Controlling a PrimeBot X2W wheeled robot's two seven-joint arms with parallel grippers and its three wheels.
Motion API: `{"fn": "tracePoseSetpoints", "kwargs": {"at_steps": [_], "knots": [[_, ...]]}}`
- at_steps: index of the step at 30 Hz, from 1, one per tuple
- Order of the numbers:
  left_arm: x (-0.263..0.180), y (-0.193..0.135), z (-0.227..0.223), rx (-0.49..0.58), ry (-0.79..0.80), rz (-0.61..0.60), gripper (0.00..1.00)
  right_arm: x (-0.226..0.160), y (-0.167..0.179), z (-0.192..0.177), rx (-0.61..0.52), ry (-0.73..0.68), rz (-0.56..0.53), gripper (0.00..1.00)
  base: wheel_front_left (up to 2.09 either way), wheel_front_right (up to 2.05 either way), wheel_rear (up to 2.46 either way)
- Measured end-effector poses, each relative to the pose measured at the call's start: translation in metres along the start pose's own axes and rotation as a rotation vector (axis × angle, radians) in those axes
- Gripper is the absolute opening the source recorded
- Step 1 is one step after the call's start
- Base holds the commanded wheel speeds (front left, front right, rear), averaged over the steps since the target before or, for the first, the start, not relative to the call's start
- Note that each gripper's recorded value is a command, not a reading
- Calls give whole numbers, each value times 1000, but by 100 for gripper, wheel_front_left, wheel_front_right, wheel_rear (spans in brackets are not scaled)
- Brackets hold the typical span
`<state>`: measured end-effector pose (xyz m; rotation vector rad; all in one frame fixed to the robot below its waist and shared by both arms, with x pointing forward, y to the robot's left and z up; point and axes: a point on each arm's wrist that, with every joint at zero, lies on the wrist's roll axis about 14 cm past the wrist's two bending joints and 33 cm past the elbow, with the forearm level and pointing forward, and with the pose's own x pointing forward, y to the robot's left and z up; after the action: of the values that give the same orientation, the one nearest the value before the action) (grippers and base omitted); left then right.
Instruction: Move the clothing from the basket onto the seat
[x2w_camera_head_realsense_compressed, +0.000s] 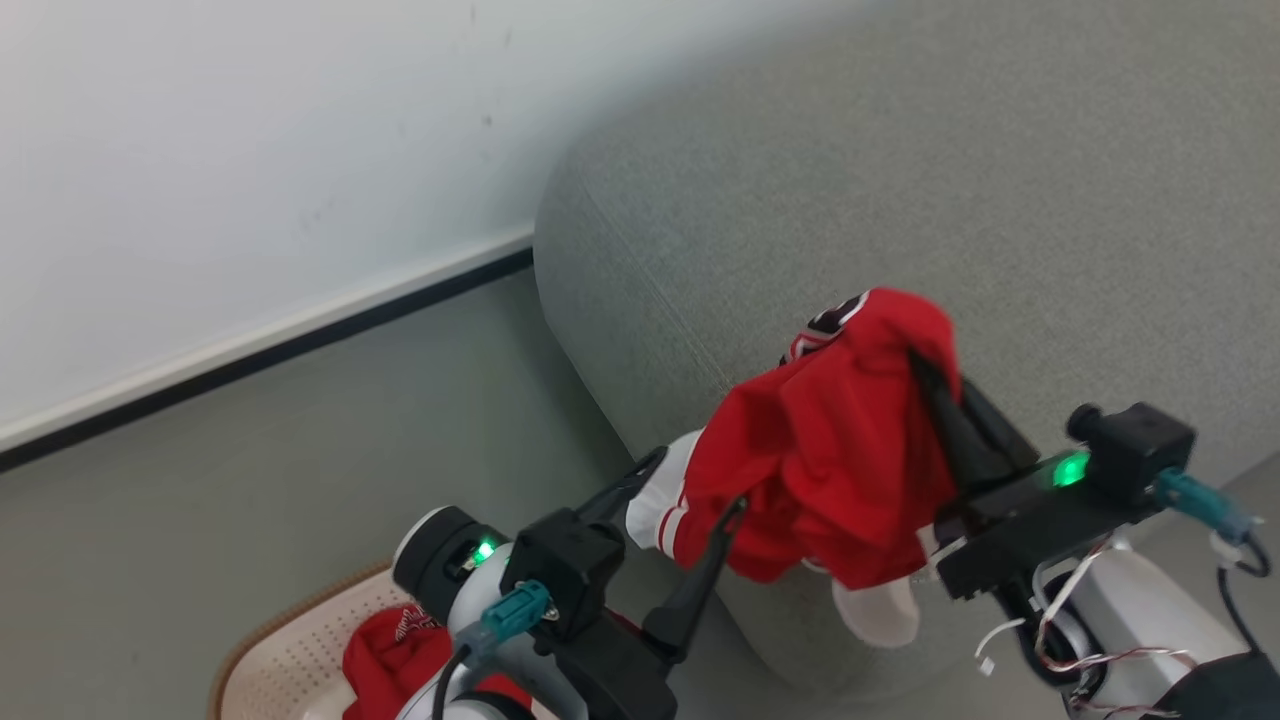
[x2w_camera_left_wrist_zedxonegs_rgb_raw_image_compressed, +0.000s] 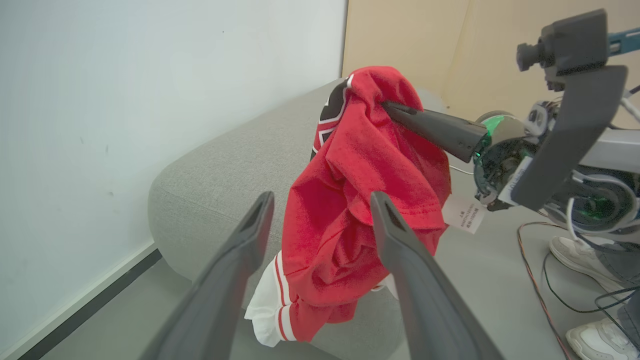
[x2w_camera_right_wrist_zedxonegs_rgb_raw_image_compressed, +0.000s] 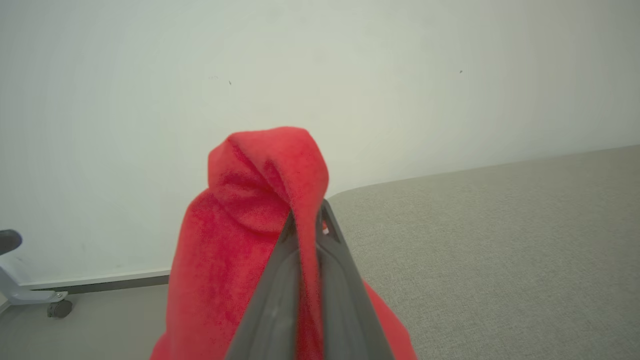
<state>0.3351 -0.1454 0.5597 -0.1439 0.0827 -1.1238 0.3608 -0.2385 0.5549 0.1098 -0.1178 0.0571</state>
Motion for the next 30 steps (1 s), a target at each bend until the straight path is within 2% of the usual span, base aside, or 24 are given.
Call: {"fn": "tracePoseSetpoints", "kwargs": {"at_steps": [7, 15, 22, 30], "knots": [[14, -6, -12, -32, 30, -70, 100, 12, -34, 4, 71, -19, -112, 0, 0, 0, 0], [12, 6, -24, -62, 60, -68, 100, 78, -62, 42, 117, -128, -159, 0, 0, 0, 0], [6, 23, -44, -100, 112, -40, 100, 131, -116, 76, 120, -195, -289, 0, 0, 0, 0], [-14, 63, -73, -130, 180, 61, 100, 170, -171, 78, 178, -229, -460, 0, 0, 0, 0]]}}
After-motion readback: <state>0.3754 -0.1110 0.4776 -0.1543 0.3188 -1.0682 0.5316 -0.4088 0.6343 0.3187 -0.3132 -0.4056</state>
